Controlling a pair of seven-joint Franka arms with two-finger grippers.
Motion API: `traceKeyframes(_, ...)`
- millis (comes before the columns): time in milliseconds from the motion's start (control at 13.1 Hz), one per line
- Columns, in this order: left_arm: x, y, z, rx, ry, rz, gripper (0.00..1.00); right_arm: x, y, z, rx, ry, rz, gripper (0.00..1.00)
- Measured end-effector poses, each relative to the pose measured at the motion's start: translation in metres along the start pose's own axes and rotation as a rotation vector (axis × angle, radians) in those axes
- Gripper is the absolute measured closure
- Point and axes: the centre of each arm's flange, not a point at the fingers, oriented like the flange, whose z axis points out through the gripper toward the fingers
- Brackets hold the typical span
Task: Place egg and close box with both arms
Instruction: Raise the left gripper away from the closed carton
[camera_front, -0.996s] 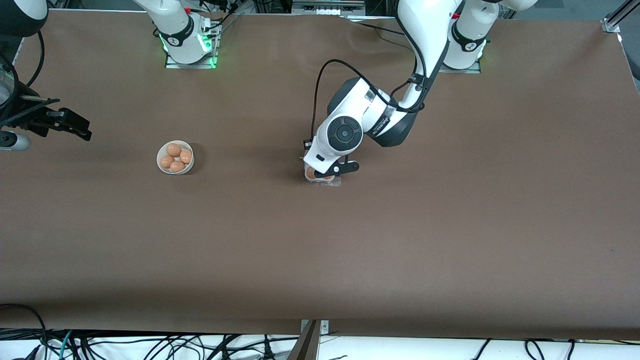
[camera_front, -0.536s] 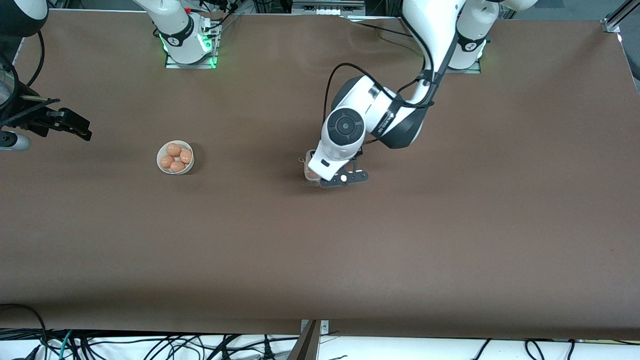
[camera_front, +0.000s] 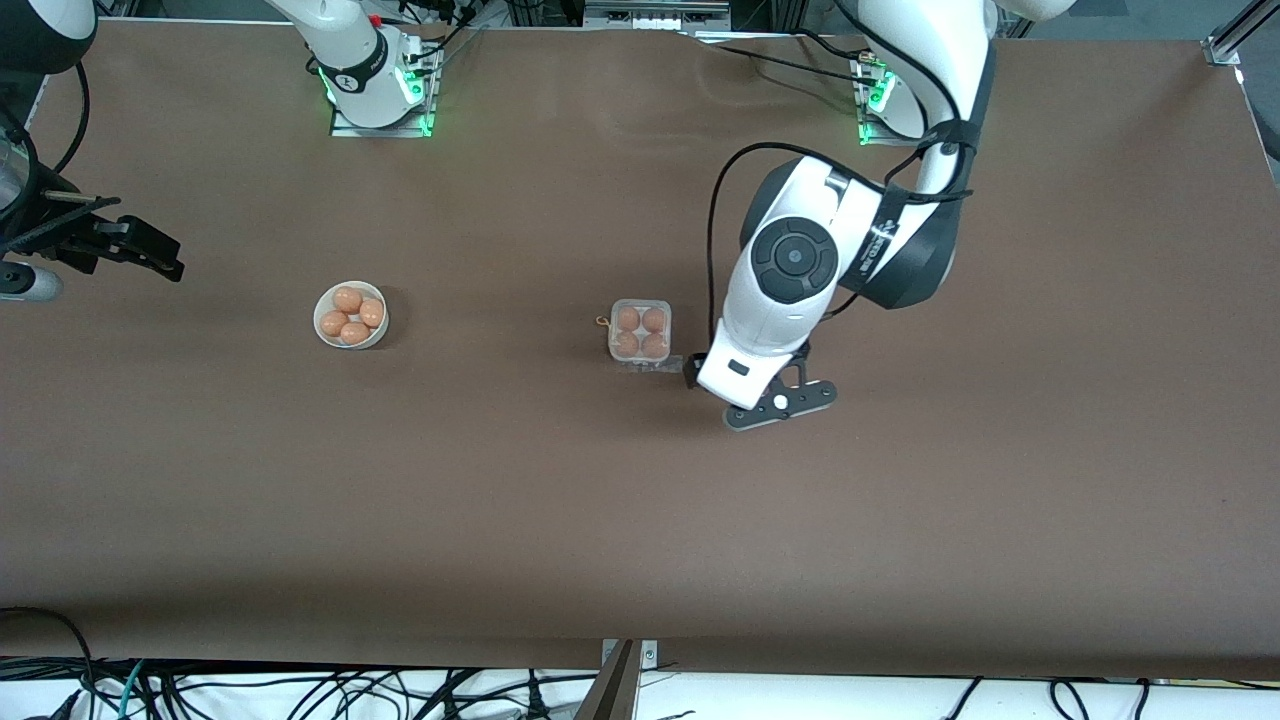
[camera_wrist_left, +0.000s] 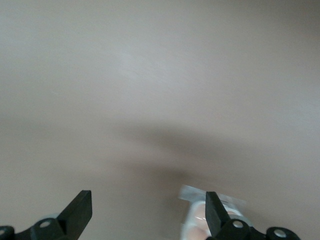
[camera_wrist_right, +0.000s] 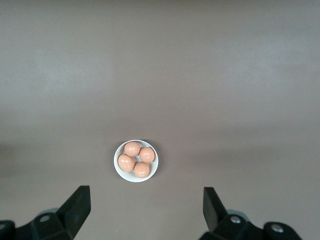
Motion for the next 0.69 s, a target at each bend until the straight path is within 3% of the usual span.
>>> traceKeyframes(230,0.014,-0.033,-0.02,0.084,0.006,0.04,0.0,0.0,-0.001,0.0,0.0,0.0,-0.001,0.0)
traceKeyframes(460,0.044,-0.079,-0.037,0.086,-0.011,0.044,0.0,0.0,-0.001,0.0,0.0,0.0,-0.002,0.0)
traceKeyframes(690,0.085,-0.142,-0.068,0.071,0.017,0.044,0.0,0.0,-0.001,0.0,0.0,0.0,-0.003,0.0)
